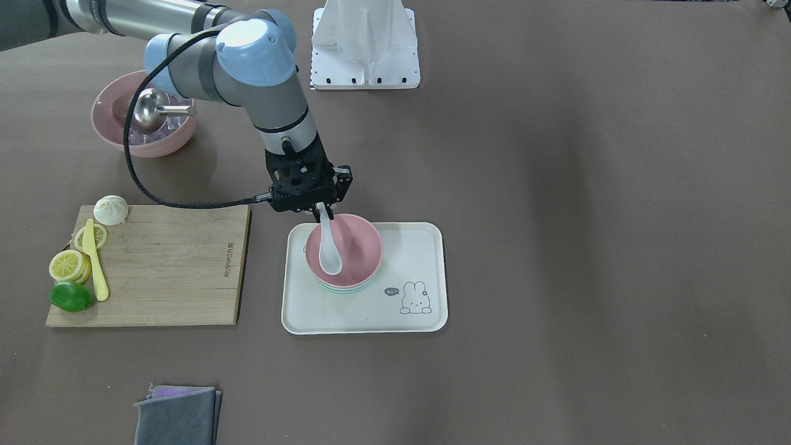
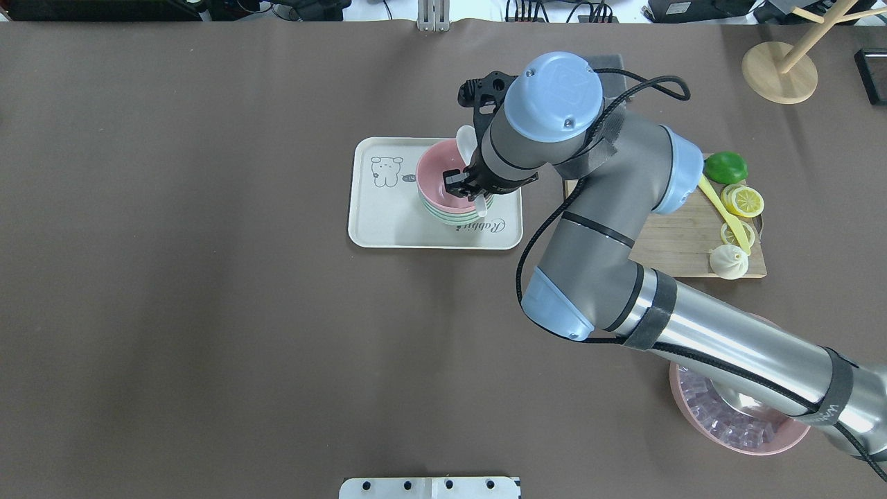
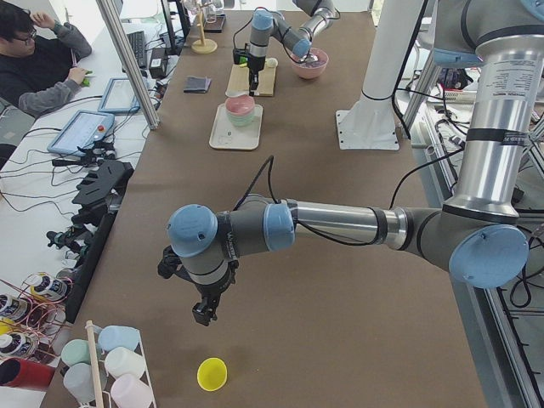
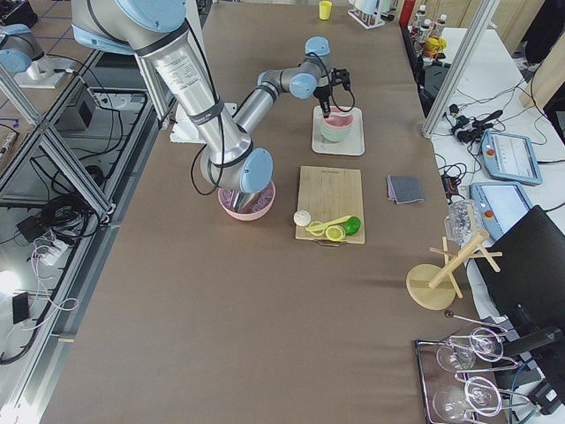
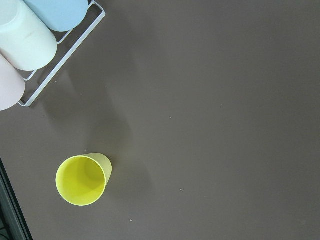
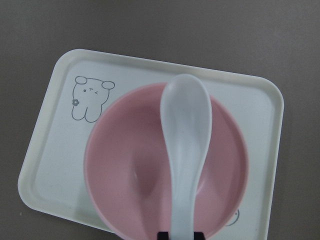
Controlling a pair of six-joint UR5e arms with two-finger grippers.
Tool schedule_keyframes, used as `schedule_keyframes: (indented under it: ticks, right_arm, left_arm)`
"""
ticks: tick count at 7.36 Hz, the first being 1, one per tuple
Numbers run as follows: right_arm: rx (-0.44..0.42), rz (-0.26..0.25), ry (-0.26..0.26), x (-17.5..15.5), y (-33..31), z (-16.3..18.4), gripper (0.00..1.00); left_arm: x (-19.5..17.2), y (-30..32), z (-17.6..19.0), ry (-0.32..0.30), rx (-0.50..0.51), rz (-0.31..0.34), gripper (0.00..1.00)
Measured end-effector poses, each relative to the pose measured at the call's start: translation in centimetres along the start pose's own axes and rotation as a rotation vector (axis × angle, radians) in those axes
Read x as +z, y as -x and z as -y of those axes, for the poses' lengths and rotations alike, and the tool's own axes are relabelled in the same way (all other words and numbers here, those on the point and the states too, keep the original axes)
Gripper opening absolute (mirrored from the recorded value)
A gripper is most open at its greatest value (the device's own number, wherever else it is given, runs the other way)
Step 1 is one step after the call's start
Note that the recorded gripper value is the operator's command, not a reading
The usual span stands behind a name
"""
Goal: Stack pink bowl on green and place spoon
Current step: 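Carry the white spoon with the right gripper over the pink bowl, then lower the spoon into the pink bowl and open the right gripper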
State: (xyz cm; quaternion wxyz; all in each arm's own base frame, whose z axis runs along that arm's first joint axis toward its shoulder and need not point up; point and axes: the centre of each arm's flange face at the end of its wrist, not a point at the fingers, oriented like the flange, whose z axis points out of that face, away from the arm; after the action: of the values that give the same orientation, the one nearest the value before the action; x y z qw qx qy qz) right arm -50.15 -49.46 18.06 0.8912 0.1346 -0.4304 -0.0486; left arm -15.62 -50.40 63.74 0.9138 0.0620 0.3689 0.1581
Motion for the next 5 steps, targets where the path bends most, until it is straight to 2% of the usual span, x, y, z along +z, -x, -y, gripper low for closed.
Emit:
schedule_keyframes:
  ticks: [1,2,5]
  right_arm:
    - [-0.009,-0.002,0.011,0.54,0.62,-0.3,0.56]
    - [-0.015,-0.004,0.017,0.91,0.92,-0.42,0.99]
    - [-0.017,-0.011,0.01,1.08,1.01,-0.26,1.0]
  left_arm:
    - [0.29,0.07,-0.34,0.003,-0.007,-0.003,0.98]
    - [0.53,0.11,-0.62,0.005,-0.011,-0.006,0.98]
    - [0.68,0.11,-0.77,0.004,-0.017,-0.013,0.98]
